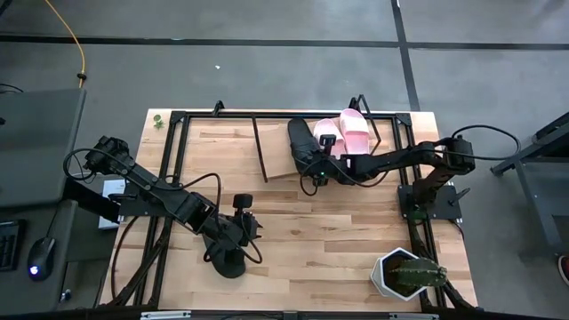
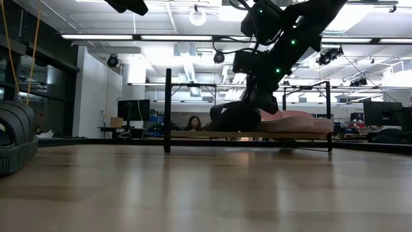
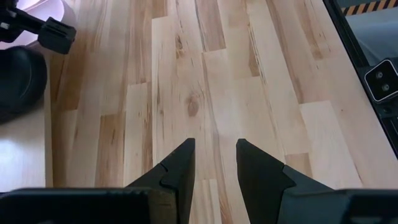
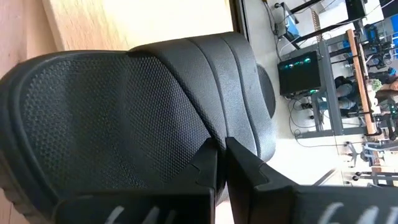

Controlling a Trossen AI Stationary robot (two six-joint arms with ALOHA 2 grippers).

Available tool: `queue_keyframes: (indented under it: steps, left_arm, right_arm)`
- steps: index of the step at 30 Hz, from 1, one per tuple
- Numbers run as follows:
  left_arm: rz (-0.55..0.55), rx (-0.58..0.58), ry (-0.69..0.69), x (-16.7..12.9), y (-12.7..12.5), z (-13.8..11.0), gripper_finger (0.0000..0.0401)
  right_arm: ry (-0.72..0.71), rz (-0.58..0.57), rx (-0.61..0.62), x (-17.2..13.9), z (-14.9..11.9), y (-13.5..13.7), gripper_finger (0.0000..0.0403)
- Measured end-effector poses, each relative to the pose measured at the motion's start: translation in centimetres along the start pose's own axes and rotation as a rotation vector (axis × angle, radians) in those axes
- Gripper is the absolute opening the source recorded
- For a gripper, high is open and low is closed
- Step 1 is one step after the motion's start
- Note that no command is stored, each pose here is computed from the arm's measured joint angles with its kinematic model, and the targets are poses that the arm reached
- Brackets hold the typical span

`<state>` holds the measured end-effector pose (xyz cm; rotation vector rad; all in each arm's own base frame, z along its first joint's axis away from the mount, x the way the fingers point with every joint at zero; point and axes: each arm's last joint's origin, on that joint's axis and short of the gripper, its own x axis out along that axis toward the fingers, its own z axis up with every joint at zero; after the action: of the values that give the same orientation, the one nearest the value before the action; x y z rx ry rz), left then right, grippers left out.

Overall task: Pick and place slides into the shelf
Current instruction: Put the right black slide on the shelf

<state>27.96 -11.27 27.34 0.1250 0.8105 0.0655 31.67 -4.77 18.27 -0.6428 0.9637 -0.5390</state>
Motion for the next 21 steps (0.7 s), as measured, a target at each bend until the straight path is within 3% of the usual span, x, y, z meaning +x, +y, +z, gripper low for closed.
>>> queue_keyframes:
  steps: [8, 21]
  left_arm:
    - [0.000, 0.000, -0.001, 0.00, 0.00, 0.01, 0.0101]
    - [0.000, -0.001, -0.001, 0.00, 0.01, 0.01, 0.0101]
  right_arm:
    - [-0.002, 0.015, -0.003, -0.01, -0.03, 0.07, 0.0012]
    - [0.041, 0.076, 0.006, -0.13, -0.63, 0.57, 0.0090]
